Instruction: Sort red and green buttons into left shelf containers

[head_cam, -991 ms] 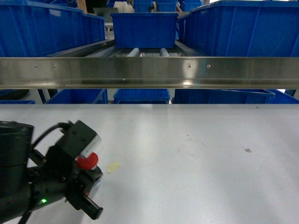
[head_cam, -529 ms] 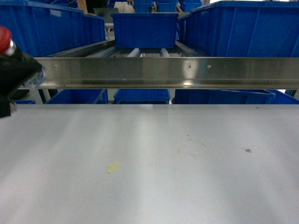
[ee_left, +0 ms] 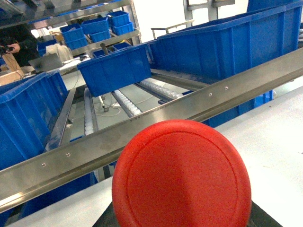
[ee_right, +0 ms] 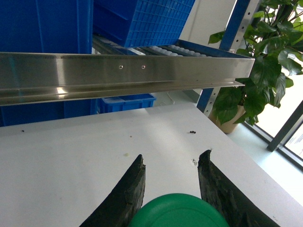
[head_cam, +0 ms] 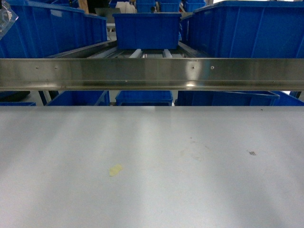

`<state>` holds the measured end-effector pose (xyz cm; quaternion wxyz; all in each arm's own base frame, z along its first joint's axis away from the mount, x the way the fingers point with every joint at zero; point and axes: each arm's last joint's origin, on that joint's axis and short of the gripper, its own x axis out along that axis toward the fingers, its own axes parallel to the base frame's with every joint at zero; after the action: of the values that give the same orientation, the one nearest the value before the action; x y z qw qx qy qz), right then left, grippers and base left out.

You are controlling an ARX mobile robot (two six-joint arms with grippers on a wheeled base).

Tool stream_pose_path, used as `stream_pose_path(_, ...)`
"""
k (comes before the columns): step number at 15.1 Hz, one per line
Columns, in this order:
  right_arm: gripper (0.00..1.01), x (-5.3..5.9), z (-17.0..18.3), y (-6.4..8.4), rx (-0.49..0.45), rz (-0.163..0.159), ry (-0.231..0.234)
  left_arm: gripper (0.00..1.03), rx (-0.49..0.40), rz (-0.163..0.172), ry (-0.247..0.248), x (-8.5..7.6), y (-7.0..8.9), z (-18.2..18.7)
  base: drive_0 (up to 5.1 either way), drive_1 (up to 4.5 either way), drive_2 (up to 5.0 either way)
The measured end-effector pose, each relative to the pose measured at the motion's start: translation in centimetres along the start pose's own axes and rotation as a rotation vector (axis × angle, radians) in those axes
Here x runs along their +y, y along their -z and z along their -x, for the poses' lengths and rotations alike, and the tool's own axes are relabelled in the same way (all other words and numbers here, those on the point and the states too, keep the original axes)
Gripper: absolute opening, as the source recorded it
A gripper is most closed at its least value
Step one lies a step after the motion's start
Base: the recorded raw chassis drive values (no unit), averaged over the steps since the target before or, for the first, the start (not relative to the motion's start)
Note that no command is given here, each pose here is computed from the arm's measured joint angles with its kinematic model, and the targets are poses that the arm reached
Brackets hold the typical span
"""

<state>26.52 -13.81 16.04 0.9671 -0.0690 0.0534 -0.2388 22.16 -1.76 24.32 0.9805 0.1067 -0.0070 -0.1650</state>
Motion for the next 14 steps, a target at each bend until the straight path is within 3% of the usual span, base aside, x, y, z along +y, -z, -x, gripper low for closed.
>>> stream_pose_path(14,0.31,-0.14,-0.02,0.19,0.007,0.0,0.005,0.24,-0.001,-0.001,-0.001,0.0,-0.01,0.01,0.0,0.0,0.0)
